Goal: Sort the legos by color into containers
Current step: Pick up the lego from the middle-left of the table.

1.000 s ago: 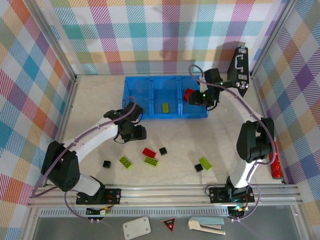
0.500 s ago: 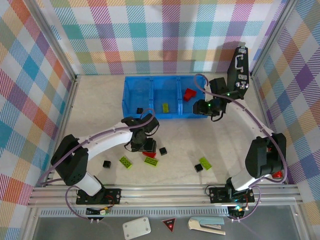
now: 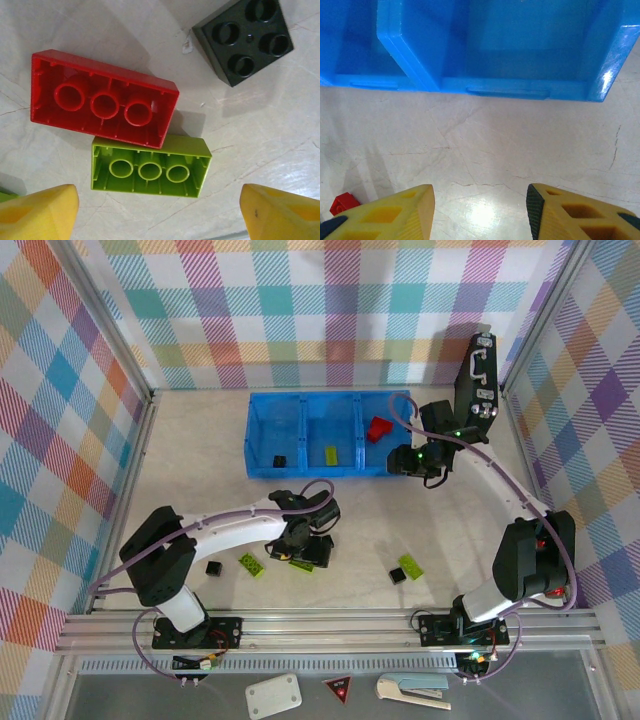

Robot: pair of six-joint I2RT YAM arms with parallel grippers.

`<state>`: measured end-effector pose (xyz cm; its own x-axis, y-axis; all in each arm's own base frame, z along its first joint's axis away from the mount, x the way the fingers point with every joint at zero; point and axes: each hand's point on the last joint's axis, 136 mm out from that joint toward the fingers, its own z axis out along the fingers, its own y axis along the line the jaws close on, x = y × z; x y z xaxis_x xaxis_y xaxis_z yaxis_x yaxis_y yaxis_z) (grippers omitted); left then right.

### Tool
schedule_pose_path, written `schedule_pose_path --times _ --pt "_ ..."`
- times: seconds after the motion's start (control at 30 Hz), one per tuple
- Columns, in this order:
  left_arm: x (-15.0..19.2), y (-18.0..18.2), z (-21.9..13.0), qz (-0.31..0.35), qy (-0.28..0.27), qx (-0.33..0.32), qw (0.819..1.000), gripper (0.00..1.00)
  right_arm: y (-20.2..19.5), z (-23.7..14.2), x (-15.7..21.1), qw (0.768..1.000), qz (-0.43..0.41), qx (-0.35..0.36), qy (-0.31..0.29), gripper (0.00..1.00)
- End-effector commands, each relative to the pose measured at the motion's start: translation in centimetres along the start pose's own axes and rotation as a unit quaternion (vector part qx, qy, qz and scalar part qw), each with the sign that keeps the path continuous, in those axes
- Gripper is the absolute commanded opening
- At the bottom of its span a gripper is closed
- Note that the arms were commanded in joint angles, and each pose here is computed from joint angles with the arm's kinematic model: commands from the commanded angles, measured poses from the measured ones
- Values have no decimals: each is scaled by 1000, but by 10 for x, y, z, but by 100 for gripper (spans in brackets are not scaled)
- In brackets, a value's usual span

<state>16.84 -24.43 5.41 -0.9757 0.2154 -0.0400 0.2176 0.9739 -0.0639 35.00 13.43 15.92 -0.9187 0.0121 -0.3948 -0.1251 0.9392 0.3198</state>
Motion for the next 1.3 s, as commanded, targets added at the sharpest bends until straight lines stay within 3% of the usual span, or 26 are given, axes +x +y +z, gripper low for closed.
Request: schedule_pose_path --times 0.0,0.43,0.8,0.97,1.27 --pt "5 9 12 -1 6 -28 1000 83 2 -9 5 1000 -8 2 -2 53" --pt "12 6 30 9 25 -35 999 83 0 -11 7 1000 -9 5 -3 54" --pt "14 5 37 9 29 -33 999 71 -1 -12 9 1000 -7 8 -3 54" --pt "12 6 29 10 21 -33 999 66 -1 -15 9 1000 -6 8 -5 53" --pt "0 -2 -3 12 -11 -18 1000 64 -1 -21 12 1000 -7 11 -9 53"
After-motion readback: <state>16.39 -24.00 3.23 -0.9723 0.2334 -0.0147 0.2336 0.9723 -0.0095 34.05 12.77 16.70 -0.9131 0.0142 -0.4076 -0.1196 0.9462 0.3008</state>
